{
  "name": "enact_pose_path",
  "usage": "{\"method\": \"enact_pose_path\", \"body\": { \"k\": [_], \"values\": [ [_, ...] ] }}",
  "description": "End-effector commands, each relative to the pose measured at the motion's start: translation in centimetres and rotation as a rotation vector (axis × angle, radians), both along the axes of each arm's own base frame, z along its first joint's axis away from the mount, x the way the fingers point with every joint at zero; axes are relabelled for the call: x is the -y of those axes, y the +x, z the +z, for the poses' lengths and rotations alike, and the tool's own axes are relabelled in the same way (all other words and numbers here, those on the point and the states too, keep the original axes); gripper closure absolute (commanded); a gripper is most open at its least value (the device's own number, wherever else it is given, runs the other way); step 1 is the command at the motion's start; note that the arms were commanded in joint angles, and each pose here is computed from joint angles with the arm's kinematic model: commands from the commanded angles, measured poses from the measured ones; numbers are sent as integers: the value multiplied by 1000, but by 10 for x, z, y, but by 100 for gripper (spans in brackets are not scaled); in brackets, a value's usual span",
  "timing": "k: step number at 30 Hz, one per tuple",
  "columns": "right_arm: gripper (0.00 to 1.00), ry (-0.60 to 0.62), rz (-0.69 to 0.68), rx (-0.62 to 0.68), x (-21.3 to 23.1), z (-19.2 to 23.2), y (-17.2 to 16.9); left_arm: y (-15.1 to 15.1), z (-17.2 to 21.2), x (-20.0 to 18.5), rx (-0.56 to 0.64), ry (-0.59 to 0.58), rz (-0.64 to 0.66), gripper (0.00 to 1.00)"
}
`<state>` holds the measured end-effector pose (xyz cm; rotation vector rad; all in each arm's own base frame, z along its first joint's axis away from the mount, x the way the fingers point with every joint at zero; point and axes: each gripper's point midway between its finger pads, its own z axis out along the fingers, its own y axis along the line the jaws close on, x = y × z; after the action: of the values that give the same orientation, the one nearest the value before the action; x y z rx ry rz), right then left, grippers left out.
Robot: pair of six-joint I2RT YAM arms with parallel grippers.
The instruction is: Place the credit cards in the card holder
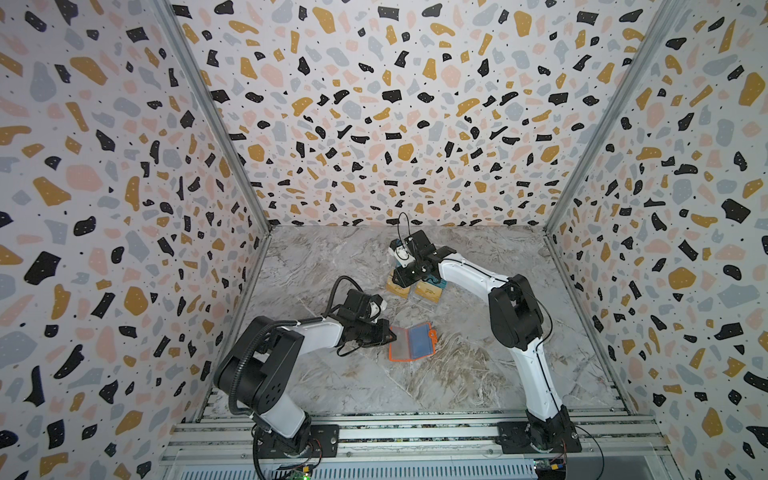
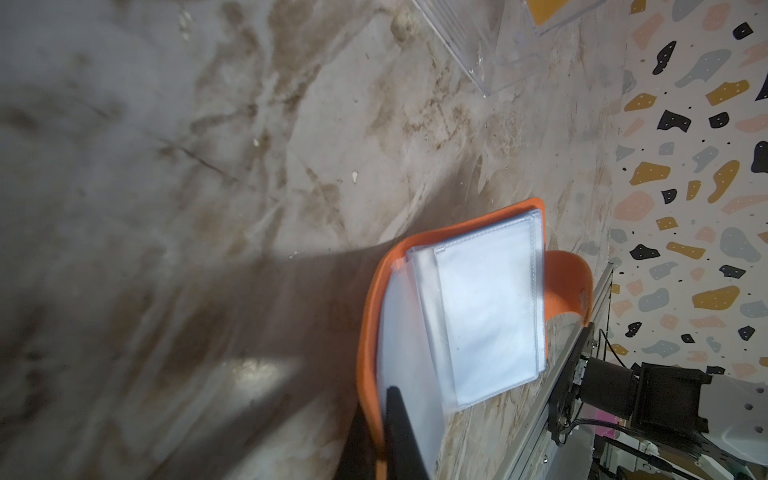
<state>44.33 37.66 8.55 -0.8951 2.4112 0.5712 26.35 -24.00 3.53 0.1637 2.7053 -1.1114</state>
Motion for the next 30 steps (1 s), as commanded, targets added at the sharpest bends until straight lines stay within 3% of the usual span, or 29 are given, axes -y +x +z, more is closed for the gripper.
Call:
{"method": "enact_pose_path", "body": {
  "k": [1,17,25,30],
  "values": [
    [61,-34,10,13,3,4,1,-8,-18,-13,-51,61,26,96],
    [65,-4,70,-5,-9,1,-8,-9,-14,-12,-49,42,35,95],
    [78,3,79,9,-12,4,-5,-12,-17,-12,-60,41,31,95],
    [80,-11,89,-3,-13,-1,-5,-12,-15,-12,-62,38,30,95]
  ]
}}
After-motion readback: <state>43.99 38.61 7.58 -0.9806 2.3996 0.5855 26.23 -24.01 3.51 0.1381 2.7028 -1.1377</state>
